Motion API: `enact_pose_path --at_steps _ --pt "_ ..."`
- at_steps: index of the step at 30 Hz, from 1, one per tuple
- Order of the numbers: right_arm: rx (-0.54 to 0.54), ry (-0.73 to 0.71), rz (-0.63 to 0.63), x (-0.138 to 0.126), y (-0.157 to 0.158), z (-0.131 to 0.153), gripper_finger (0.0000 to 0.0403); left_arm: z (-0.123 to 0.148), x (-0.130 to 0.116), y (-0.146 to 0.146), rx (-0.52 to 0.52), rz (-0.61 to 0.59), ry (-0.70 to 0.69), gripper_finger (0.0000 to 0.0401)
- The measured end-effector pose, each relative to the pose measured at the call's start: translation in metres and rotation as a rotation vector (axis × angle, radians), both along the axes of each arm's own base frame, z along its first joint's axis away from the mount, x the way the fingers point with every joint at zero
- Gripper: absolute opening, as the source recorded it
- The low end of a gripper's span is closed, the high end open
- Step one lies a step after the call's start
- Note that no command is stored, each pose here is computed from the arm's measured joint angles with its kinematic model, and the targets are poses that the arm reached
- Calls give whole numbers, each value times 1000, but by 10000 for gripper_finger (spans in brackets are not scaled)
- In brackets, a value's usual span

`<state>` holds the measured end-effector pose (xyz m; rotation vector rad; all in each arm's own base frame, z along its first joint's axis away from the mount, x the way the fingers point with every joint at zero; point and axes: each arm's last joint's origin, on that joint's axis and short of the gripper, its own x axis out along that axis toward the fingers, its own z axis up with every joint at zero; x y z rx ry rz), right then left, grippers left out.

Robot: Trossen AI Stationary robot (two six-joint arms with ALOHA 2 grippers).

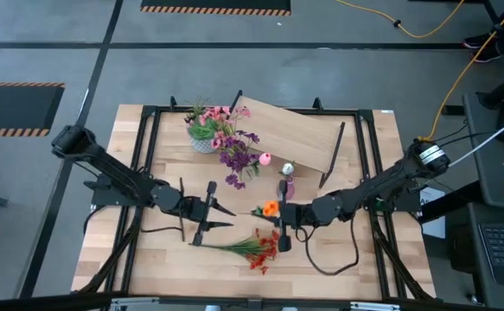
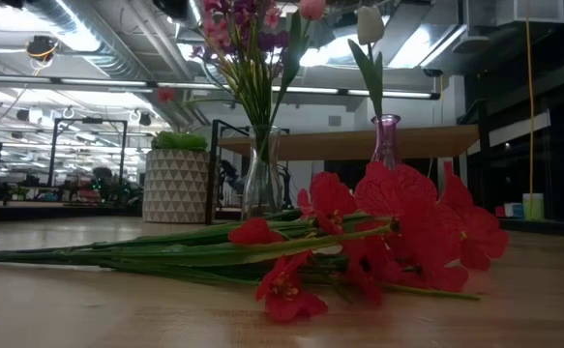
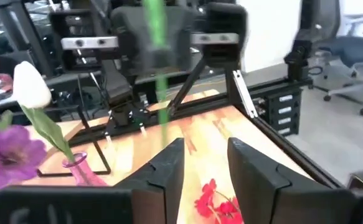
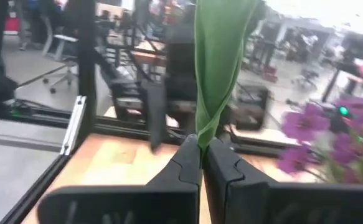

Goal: Pick and place flowers into a vace then onto a shelf
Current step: Put the orange tulip into the purple vase

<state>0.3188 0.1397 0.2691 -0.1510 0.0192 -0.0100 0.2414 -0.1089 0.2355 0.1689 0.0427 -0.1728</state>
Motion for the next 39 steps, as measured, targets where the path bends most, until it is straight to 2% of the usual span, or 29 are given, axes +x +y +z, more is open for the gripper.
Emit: enact_pose_path --at_steps 8,10,13,15,20,25,31,39 --pt "65 91 -12 -29 -8 24 1 25 -34 6 56 27 29 115" --pt "66 99 -60 -37 -8 29 1 28 -41 11 67 65 47 111" --pt "49 105 -198 -50 -8 35 1 36 -51 19 26 151 35 103" --pt "31 113 -245 -57 -5 37 1 42 -58 24 11 190 20 93" --pt "31 123 -253 -70 1 40 0 43 -71 32 21 205 68 46" --pt "54 163 -342 -79 2 35 0 41 -76 34 -2 210 108 4" --pt "50 174 -408 -90 3 34 0 41 -76 34 -2 210 111 5" --pt "54 129 -465 -108 -5 49 0 41 -76 34 -7 210 111 3"
